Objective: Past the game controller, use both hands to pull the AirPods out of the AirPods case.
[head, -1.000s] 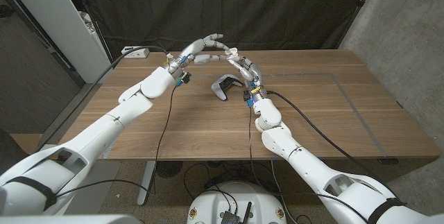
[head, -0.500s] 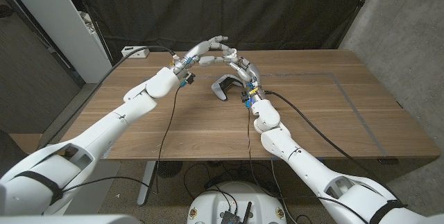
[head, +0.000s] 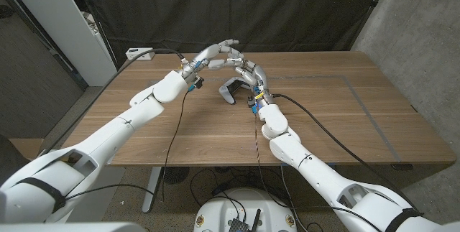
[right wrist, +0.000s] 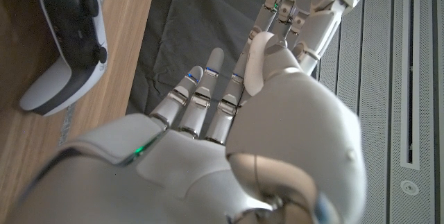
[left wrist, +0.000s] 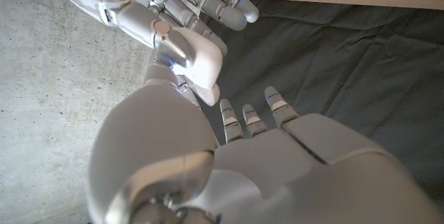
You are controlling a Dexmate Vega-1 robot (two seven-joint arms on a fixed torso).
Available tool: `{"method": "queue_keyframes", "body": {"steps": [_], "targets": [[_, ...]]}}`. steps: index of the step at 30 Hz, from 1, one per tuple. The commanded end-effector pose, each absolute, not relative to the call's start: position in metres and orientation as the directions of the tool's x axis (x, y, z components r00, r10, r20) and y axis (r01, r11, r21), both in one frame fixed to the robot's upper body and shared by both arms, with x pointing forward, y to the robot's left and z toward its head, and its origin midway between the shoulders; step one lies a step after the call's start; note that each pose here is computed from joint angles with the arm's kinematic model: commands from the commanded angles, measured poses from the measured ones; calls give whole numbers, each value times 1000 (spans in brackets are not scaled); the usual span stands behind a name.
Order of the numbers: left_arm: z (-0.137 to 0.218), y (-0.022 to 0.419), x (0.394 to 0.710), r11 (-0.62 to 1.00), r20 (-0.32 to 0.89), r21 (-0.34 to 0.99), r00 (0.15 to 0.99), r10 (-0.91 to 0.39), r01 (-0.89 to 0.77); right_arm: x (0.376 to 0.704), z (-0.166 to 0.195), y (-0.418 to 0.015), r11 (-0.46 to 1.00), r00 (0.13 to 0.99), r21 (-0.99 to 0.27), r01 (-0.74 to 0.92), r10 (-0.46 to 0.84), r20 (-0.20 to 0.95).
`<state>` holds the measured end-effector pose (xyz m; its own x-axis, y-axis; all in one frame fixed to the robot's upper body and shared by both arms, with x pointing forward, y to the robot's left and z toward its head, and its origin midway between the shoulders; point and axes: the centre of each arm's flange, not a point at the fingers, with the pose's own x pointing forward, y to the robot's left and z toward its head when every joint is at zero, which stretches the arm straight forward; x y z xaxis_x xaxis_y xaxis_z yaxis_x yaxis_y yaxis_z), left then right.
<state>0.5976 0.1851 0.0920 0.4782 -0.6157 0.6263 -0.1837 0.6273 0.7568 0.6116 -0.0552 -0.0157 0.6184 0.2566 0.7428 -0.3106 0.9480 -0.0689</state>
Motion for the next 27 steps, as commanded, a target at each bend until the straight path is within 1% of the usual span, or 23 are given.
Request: {"method": "queue_keyframes", "body": {"steps": [1,13,27], "targets": [[85,187,594,645,645,738,490,-586,-199,606,-17,-52,961,603,-114,-254,249,757],[80,193,586,636,663,727,503,-554,-259,604,-17,-54,968,592,-131,-214,235,771],[83,192,581,646,676,718,479,-560,-259,602,-16,-58,971,591,-157,-179,234,772]]}}
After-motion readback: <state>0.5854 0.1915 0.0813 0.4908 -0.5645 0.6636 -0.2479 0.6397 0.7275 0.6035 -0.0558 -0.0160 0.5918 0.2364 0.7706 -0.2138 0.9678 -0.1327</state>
